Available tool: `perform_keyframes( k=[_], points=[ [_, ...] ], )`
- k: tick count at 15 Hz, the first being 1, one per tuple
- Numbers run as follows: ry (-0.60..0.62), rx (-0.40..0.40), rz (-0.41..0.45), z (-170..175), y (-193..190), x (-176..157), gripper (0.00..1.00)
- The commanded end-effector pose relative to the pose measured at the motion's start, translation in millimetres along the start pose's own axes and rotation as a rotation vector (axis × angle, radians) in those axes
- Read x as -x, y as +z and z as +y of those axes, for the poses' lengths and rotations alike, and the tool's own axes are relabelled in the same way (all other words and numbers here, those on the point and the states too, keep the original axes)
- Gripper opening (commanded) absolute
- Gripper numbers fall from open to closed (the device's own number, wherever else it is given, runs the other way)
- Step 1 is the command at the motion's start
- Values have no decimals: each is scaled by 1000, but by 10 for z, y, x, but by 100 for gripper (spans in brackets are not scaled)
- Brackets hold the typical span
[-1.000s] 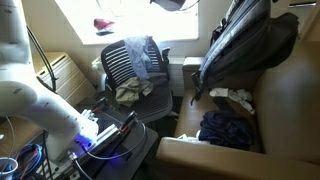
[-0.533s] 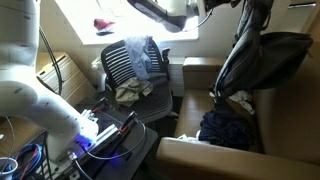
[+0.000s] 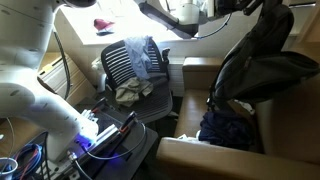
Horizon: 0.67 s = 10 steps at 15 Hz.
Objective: Put the bag on the sofa.
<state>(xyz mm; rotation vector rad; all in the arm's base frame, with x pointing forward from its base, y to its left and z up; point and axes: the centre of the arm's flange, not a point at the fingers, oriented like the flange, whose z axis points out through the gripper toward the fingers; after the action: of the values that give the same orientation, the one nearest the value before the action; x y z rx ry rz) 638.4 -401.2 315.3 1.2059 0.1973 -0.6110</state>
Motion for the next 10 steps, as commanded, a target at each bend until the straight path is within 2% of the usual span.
perform_keyframes(
  k=[1, 3, 7, 8, 9, 10],
  points=[
    [-18, -18, -16, -47, 71, -47, 15],
    [-31, -24, -31, -121, 130, -125, 30],
    [-29, -22, -37, -107, 118, -152, 33],
    [-27, -21, -38, -95, 121, -150, 58],
    [-94, -109, 61, -125, 85, -165, 59],
    [-95, -134, 94, -202, 84, -257, 66]
  ],
)
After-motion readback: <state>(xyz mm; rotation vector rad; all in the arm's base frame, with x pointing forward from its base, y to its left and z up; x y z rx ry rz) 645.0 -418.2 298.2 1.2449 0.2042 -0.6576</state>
